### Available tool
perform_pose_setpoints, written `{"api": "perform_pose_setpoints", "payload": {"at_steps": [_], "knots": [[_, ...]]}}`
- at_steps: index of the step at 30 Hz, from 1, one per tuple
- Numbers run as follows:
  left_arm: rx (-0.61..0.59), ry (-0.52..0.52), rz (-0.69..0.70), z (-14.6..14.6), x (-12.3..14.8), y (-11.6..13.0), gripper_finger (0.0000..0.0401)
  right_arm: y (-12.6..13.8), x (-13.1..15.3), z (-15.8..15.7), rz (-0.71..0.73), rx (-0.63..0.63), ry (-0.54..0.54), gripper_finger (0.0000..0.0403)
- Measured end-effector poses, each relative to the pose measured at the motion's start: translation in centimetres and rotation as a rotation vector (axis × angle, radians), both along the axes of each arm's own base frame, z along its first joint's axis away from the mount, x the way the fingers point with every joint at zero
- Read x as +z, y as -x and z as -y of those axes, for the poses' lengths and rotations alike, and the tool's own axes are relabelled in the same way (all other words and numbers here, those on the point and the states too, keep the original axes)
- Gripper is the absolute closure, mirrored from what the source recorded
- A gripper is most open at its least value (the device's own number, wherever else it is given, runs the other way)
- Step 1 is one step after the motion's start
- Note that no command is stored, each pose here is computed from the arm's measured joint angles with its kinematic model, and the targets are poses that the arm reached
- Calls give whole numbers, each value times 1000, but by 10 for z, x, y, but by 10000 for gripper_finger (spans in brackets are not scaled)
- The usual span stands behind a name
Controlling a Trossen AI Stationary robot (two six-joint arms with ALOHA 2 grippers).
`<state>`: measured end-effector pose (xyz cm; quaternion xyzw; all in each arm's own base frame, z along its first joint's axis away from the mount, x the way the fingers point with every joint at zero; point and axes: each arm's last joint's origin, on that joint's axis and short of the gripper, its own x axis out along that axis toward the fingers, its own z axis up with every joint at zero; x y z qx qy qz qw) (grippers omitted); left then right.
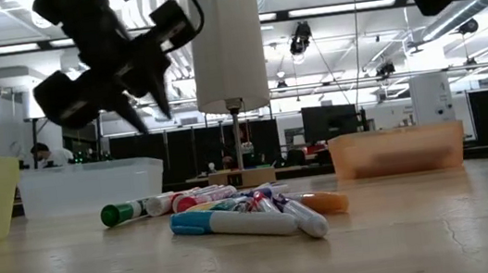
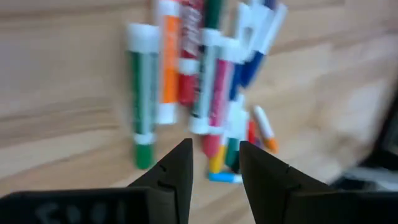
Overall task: Pick & Place Markers
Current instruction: Put the green marker pen into the white bin
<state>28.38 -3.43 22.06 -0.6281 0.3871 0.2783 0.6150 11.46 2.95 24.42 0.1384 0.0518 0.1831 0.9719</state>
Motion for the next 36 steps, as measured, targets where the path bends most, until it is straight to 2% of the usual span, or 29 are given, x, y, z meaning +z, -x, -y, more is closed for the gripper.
{"api": "perform_pose_setpoints", "payload": {"at_steps": [6,10,13,19,23,27,31,36], "knots": [[34,-81,-18,-3,-2,2,277,10,-15,1,47,40,-15,394],[34,-96,-20,-3,-2,2,277,16,-20,2,128,42,-50,394],[5,-117,-17,-2,-3,2,277,20,-23,3,190,34,-62,394],[-71,-148,-62,-1,-18,-4,277,20,-41,4,172,21,-59,394],[-119,-135,-99,1,-30,-13,277,20,-44,4,224,19,-25,394],[-162,-141,-123,3,-36,-19,277,23,-41,4,332,7,71,394],[-191,-143,-150,5,-44,-24,277,22,-46,4,332,4,111,394],[-190,-129,-169,5,-51,-28,277,21,-52,4,270,13,30,394]]}}
